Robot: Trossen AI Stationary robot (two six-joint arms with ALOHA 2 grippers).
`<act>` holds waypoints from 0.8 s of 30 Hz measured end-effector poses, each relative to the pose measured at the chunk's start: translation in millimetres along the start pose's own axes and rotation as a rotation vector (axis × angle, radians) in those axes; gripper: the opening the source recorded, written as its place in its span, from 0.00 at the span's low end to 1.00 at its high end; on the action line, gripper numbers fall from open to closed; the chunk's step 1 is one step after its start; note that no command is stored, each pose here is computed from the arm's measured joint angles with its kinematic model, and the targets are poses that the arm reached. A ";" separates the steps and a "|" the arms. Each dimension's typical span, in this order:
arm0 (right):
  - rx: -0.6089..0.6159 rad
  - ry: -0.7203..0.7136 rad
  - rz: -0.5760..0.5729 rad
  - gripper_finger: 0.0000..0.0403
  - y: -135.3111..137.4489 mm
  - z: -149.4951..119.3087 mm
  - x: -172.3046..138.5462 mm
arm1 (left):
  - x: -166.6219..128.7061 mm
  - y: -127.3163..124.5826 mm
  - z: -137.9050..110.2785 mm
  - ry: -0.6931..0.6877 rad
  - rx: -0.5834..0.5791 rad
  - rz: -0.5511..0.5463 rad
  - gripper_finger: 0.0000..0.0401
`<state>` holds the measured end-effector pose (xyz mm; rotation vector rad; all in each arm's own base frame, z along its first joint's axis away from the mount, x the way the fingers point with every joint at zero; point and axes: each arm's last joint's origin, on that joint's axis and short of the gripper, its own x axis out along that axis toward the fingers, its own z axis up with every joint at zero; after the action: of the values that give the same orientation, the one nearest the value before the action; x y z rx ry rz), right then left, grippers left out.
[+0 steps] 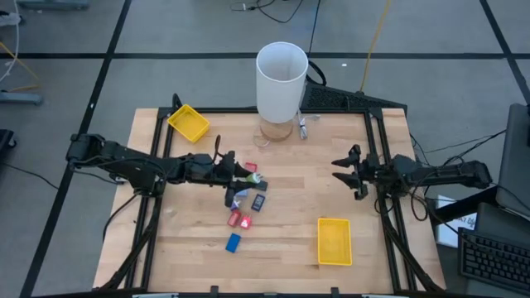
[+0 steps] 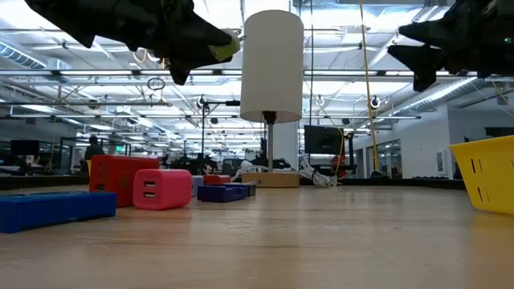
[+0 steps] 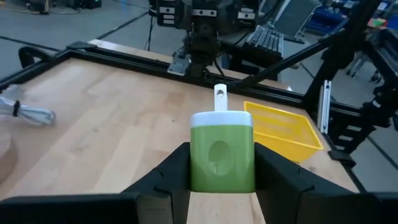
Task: Pick & Place Office items
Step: Put the green charger adapter into the bottom yellow bin
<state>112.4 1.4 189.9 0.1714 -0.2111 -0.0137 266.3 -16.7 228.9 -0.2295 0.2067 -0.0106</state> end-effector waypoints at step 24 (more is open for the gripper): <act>-0.508 0.328 0.065 0.49 13.6 -21.8 153.1 | 58.1 18.6 5.1 0.220 -0.327 -0.348 0.34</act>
<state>266.6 13.6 202.9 -0.3386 0.1181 0.0256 323.9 0.6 217.9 -0.5895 0.3857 -0.3511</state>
